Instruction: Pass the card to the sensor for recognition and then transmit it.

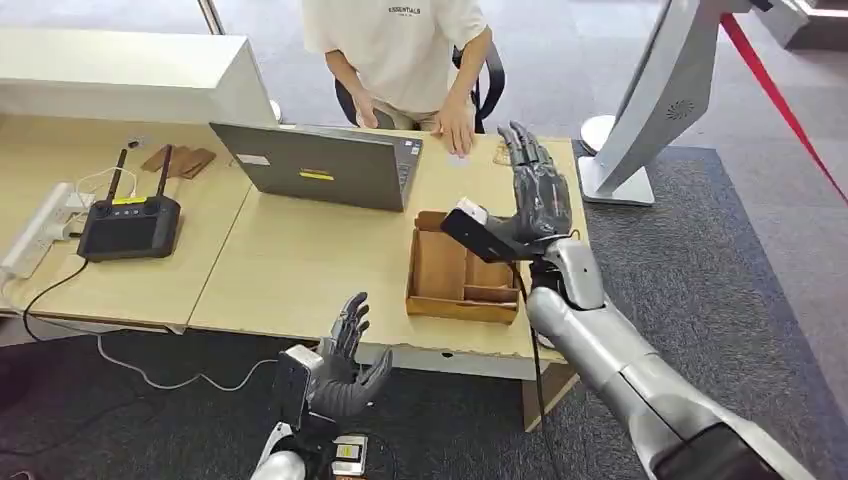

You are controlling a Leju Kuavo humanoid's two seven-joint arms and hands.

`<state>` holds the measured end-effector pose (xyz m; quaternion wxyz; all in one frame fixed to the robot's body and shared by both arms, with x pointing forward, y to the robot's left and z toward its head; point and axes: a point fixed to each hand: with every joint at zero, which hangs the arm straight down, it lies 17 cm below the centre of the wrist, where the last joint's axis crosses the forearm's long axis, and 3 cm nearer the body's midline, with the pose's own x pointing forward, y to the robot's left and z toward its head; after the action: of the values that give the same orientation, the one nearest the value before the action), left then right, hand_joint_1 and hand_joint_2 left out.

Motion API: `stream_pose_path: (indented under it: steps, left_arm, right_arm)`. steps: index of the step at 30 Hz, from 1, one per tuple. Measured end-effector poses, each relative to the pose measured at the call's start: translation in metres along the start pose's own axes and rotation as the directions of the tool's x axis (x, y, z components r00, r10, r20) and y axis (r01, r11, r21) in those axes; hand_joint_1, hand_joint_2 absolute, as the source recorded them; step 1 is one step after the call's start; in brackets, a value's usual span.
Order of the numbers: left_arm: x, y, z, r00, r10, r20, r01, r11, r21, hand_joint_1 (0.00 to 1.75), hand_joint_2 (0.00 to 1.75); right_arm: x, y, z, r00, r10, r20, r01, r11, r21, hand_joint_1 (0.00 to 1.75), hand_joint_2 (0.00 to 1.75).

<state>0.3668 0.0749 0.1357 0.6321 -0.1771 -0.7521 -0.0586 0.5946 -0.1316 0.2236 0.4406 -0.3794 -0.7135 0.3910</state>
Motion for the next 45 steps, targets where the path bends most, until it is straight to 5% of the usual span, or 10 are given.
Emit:
stream_pose_path:
  steps: [2, 3, 5, 6, 22, 29, 36, 45]
  left_arm:
    - [0.0, 0.005, 0.004, 1.0, -0.003, -0.001, 0.003, 1.0, 0.016, 0.0, 1.75]
    - [0.0, 0.008, 0.004, 1.0, -0.003, -0.001, 0.003, 1.0, 0.022, 0.0, 1.75]
    - [0.001, 0.012, 0.006, 1.0, -0.005, 0.0, 0.005, 0.999, 0.033, 0.0, 1.75]
    - [0.003, 0.013, 0.006, 1.0, -0.01, 0.005, 0.01, 0.999, 0.037, 0.0, 1.75]
    - [0.013, 0.022, 0.009, 1.0, -0.019, -0.002, 0.019, 0.998, 0.062, 0.0, 1.75]
    - [0.015, 0.022, 0.008, 1.0, -0.016, 0.003, 0.015, 0.998, 0.062, 0.0, 1.75]
    - [0.015, 0.022, 0.006, 1.0, -0.016, -0.007, 0.017, 0.998, 0.059, 0.0, 1.75]
    - [0.02, 0.014, 0.0, 1.0, -0.003, 0.0, 0.003, 0.999, 0.039, 0.0, 1.75]
  right_arm:
    - [-0.009, 0.017, 0.021, 0.999, -0.024, -0.03, 0.025, 0.999, 0.043, 0.0, 1.75]
    - [-0.012, 0.024, 0.029, 0.999, -0.031, -0.037, 0.033, 0.998, 0.056, 0.0, 0.0]
    - [-0.011, 0.029, 0.041, 0.998, -0.048, -0.031, 0.05, 0.996, 0.07, 0.0, 0.0]
    - [-0.013, 0.031, 0.047, 0.998, -0.054, -0.035, 0.057, 0.995, 0.076, 0.0, 1.75]
    - [-0.019, 0.074, 0.177, 0.998, 0.055, -0.016, -0.051, 0.979, 0.199, 0.0, 1.75]
    - [-0.014, 0.066, 0.184, 0.999, 0.04, -0.007, -0.038, 0.981, 0.189, 0.0, 1.75]
    - [-0.008, 0.068, 0.189, 0.979, 0.193, 0.063, -0.201, 0.964, 0.172, 0.0, 1.75]
    - [-0.016, 0.084, 0.18, 0.97, 0.237, 0.059, -0.243, 0.961, 0.132, 0.0, 1.75]
